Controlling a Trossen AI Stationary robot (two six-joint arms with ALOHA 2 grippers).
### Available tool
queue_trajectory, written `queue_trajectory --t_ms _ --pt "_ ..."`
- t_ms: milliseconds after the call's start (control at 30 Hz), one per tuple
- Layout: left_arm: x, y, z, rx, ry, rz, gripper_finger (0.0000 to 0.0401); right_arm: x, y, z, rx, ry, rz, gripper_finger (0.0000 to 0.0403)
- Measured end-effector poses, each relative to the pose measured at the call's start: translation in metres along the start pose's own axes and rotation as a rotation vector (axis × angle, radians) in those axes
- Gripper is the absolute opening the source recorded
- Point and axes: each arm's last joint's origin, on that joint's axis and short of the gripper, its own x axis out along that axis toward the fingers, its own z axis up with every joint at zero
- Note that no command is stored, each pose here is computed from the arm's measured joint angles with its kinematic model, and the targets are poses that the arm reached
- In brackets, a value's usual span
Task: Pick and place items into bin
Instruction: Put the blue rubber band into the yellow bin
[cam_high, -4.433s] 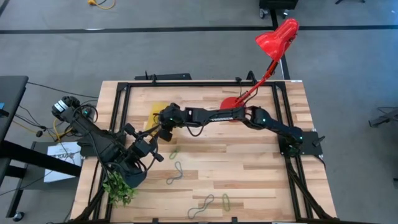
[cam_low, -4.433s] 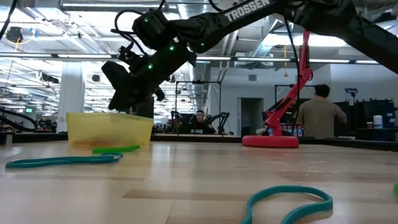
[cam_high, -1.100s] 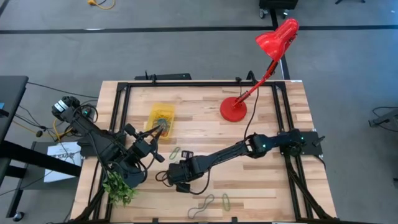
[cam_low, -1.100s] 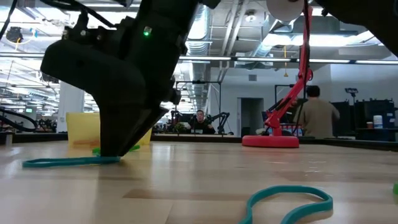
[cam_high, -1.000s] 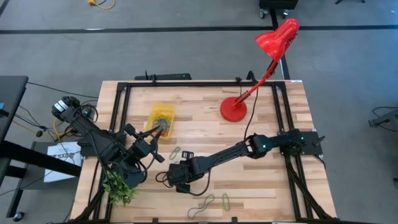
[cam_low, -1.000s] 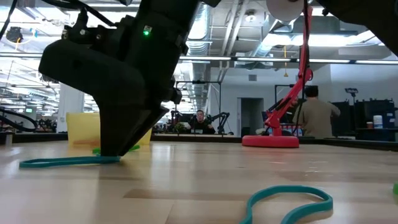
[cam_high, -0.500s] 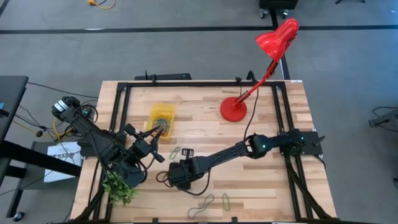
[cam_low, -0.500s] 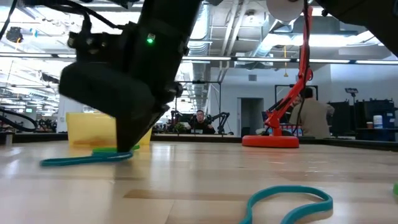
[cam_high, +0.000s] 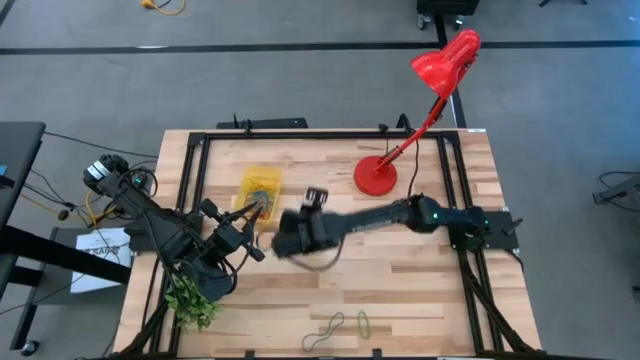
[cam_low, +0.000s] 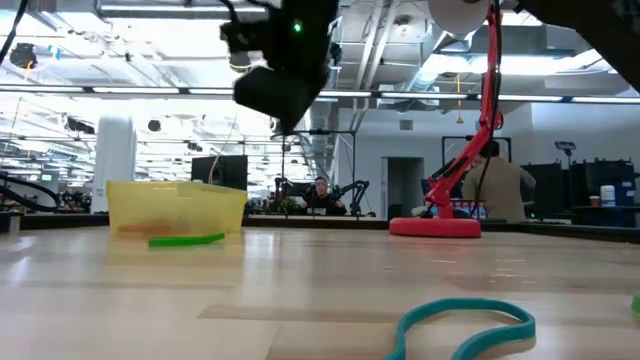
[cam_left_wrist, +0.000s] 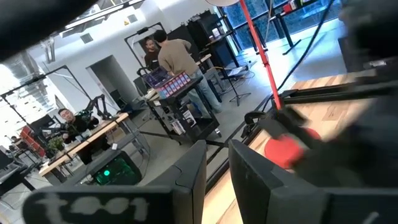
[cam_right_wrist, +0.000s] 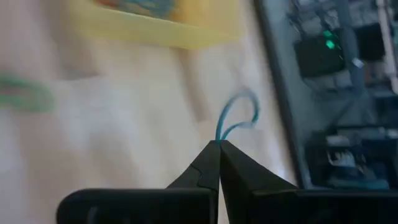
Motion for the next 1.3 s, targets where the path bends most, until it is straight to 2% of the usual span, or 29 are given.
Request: queue_trajectory --t_ms 133,200,333,400,500,633,733,900,1100,1300 --pt "-0.003 -0.001 0.002 -0.008 -0.006 -0.008 0.0062 0.03 -0.04 0.01 0.072 0.024 -0.01 0.0001" --pt "-0.006 -0.001 0.002 -0.007 -0.012 -0.019 0.0062 0.047 -0.06 0.015 0.109 0.038 0.033 0.0001" --pt "-0.013 -0.001 0.002 0.0 -0.024 -0.045 0.0062 0.079 -0.095 0.032 0.221 -0.051 0.254 0.0001" --pt "-0.016 -0.002 0.002 0.006 -0.029 -0.055 0.0062 0.092 -0.104 0.042 0.281 -0.151 0.377 0.0001" --pt "-0.017 -0.002 0.002 0.007 -0.032 -0.06 0.0062 0.095 -0.112 0.055 0.329 -0.3 0.496 0.0" --pt "-0.017 -0.002 0.002 0.027 -0.032 -0.059 0.0062 0.088 -0.111 0.066 0.342 -0.43 0.588 0.0" --pt "-0.017 -0.002 0.002 0.028 -0.032 -0.059 0.0062 0.082 -0.106 0.069 0.339 -0.46 0.596 0.0001" --pt "-0.017 -0.002 0.002 0.027 -0.032 -0.059 0.0062 0.09 -0.086 0.067 0.309 -0.415 0.587 0.0015" --pt "-0.017 -0.002 0.002 0.023 -0.032 -0.059 0.0062 0.117 -0.054 0.063 0.269 -0.369 0.59 0.0057" --pt "-0.017 -0.002 0.002 0.023 -0.031 -0.059 0.0062 0.121 -0.05 0.061 0.248 -0.343 0.591 0.0093"
